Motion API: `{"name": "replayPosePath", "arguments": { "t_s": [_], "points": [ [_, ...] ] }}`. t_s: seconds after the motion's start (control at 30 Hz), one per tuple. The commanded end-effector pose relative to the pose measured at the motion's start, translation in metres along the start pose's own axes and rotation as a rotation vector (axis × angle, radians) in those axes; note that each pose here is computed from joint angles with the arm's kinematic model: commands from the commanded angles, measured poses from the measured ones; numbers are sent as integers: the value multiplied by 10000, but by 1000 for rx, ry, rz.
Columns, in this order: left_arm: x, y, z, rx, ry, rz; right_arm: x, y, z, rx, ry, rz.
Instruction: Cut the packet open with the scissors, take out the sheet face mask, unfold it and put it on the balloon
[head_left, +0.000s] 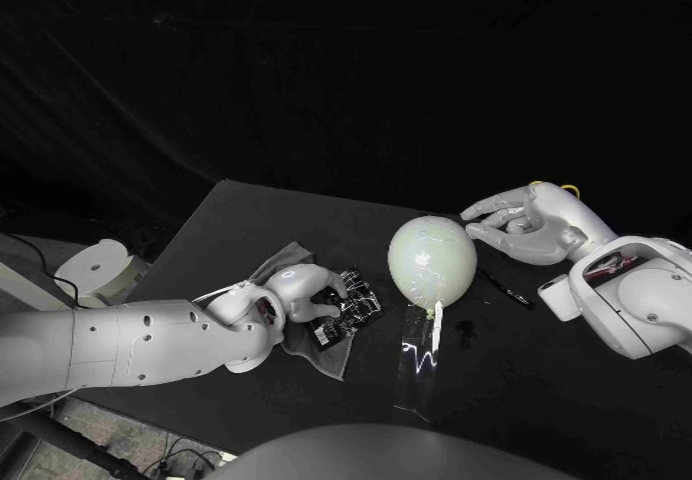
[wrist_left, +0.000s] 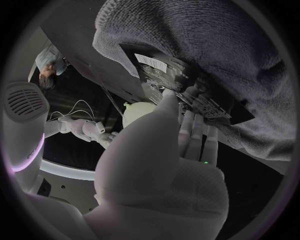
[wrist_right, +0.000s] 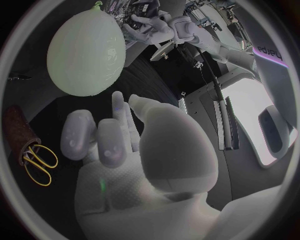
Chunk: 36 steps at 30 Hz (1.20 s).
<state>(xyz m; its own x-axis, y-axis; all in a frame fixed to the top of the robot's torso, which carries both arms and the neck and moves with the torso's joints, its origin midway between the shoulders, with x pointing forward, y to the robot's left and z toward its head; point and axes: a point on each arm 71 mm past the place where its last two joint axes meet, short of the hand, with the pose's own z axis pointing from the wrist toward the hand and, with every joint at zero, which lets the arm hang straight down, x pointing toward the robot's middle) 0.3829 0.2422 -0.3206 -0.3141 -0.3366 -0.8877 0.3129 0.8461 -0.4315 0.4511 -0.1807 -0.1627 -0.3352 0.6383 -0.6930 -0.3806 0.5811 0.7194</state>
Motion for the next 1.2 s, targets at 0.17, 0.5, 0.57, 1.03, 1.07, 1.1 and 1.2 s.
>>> {"name": "replayPosePath", "arguments": {
  "t_s": [0.17, 0.5, 0.57, 1.03, 1.07, 1.1, 1.2],
  "points": [
    [189, 149, -53, -73, 126, 9, 5, 9, -6, -10, 8, -9],
    [174, 155, 5, -11, 74, 54, -6, 9, -16, -13, 0, -9],
    [155, 143, 9, 12, 47, 53, -8, 9, -18, -13, -1, -9],
    [-196, 134, 4, 44, -99, -86, -20, 1, -27, -12, -5, -10],
    [-231, 138, 6, 36, -97, -97, -20, 0, -27, -12, -6, -10],
    [-274, 144, 9, 27, -94, -111, -21, -1, -27, -11, -6, -11],
    [-365, 150, 18, 4, -77, -140, -24, -4, -28, -11, -7, -11]
  ]
}}
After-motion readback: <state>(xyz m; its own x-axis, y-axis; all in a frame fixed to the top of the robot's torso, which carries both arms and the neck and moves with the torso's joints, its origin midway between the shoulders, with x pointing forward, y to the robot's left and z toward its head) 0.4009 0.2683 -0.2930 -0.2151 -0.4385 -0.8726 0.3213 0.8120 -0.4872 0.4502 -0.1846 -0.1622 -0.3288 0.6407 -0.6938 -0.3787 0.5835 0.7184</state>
